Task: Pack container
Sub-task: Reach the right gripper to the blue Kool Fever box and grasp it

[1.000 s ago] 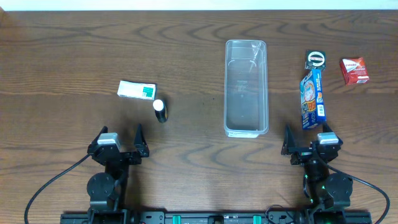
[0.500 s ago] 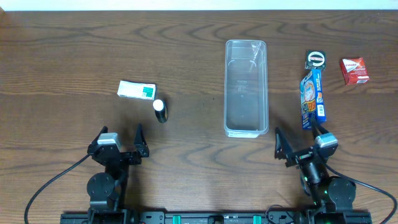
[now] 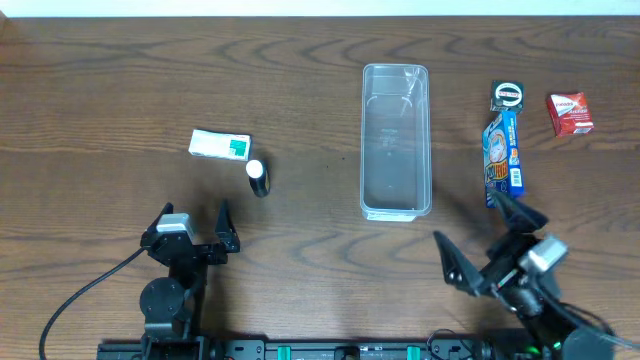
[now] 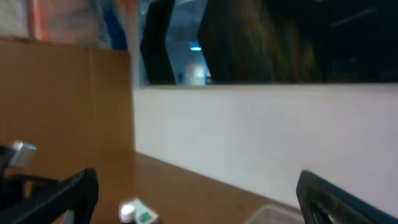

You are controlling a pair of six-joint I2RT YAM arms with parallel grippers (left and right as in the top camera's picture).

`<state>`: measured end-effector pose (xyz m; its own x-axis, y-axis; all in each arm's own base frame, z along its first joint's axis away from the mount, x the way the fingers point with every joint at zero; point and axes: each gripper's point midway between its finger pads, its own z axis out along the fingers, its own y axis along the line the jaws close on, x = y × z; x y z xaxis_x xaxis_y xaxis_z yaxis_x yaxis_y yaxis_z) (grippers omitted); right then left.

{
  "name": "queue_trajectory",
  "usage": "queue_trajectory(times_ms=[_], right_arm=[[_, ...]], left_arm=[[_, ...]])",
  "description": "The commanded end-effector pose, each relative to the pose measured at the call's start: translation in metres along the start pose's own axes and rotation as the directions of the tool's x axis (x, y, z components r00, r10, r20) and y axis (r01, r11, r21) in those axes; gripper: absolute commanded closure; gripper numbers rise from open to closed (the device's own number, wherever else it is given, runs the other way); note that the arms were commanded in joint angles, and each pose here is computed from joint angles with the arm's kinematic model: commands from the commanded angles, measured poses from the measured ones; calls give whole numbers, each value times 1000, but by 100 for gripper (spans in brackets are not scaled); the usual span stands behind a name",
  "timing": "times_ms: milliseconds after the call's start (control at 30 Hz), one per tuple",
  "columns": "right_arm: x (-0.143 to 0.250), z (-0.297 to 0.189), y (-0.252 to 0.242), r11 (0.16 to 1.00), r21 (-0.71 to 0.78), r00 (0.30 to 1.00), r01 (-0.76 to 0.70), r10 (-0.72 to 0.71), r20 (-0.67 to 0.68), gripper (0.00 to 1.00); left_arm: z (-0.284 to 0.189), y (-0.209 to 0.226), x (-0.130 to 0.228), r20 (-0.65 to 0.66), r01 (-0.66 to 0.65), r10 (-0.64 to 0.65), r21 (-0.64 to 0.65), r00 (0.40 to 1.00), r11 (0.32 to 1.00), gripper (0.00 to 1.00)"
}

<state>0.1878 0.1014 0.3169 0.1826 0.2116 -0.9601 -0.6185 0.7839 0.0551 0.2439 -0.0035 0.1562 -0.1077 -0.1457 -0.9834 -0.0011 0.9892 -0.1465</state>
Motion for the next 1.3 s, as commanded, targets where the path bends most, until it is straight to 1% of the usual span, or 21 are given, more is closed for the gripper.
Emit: queue_trajectory(times_ms=[0,67,133,233,300,400,467,600,700,800,900,933,1067,1267], right_arm=[[-29,8,-33,973,177,986,146,-128,-109,1],[-26,13,-65,944,297,965,144,-67,-255,1],[-20,18,-90,920,369,921,134,21,-388,1],[-1,24,-122,895,438,819,88,186,-544,1],[17,26,-143,879,473,730,67,280,-624,1],[49,26,-168,846,533,585,10,427,-689,1],[70,26,-179,827,562,497,-17,495,-713,1],[112,26,-195,803,594,378,-49,565,-733,1],[136,19,-206,784,620,312,-32,597,-739,1],[150,9,-224,758,650,283,51,613,-738,1],[153,0,-243,703,698,292,134,645,-706,1],[153,0,-246,696,703,298,147,646,-703,1],[151,2,-252,692,702,321,166,636,-702,1],[161,1,-257,689,704,303,173,643,-704,1]], left_arm=[[2,2,18,-42,-5,5,0,999,1000,2],[2,2,18,-42,-5,5,0,999,1000,2],[2,2,18,-42,-5,5,-1,999,1000,2],[2,2,18,-42,-5,5,0,999,1000,2],[2,2,18,-42,-5,5,0,999,1000,2],[2,2,18,-42,-5,5,0,999,1000,2],[2,2,18,-42,-5,5,0,999,1000,2],[2,2,18,-42,-5,5,0,999,1000,2],[2,2,18,-42,-5,5,0,999,1000,2],[2,2,18,-42,-5,5,0,999,1000,2],[2,2,18,-42,-5,5,0,999,1000,2],[2,2,18,-42,-5,5,0,999,1000,2],[2,2,18,-42,-5,5,0,999,1000,2],[2,2,18,-42,-5,5,0,999,1000,2]])
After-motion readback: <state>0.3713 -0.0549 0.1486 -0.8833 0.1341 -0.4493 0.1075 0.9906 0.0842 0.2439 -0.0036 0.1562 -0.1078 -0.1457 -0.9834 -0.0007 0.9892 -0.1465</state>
